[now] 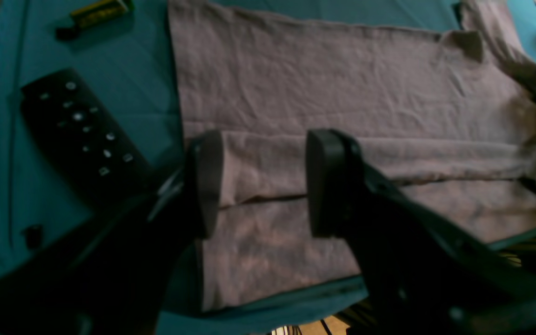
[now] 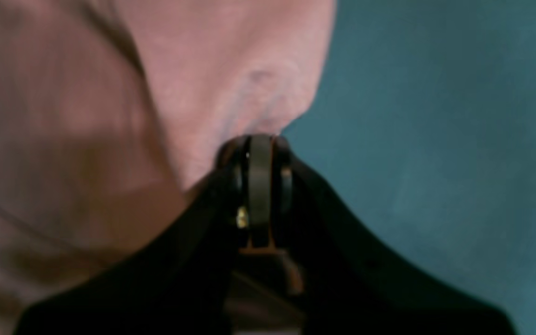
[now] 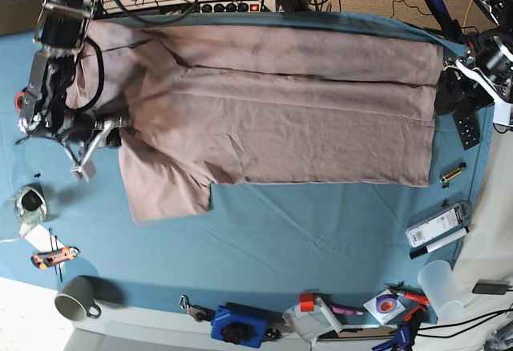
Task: Fold the T-shirt properly
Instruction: 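Grasp the hem corner nearest the right gripper and fold it inward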
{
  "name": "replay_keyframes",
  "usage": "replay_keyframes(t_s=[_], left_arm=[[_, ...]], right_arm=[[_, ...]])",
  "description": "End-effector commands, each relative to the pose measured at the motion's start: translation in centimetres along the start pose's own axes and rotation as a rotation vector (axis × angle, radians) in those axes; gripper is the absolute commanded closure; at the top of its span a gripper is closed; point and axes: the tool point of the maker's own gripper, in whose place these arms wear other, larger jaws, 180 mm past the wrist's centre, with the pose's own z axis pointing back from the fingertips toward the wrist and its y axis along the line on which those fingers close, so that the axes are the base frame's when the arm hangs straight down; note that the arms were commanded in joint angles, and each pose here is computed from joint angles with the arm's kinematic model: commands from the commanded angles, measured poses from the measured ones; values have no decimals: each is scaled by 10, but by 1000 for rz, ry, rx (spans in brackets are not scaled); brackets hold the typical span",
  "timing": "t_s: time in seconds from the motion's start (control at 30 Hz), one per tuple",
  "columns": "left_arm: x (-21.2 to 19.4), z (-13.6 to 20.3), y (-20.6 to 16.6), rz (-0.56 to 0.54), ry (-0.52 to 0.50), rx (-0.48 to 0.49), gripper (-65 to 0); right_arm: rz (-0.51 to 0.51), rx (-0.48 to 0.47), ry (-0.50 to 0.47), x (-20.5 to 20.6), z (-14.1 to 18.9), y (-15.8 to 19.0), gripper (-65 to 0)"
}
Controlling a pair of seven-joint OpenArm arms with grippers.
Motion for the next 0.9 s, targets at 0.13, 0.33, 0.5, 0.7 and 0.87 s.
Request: replay_keyframes(t_s=[0.13,0.33,0.5,0.7,0.87], left_arm=[[14,3,-1,-24,-44,-6,-296],[14,3,-1,-24,-44,-6,-296],[14,3,-1,-24,-44,-6,-296],[13,3,-1,-25,-43,-5,-296],[13,3,0,-26,-39,0,-296]], right_arm=[[79,-27,-106,11,36,10,0],[131,-70,-175,7,71,13,0],[121,-90,-137,-1,73,7,0],[117,-91,-82,-11,72,6,-180],[98,-47,-151,4,75,13,-198]])
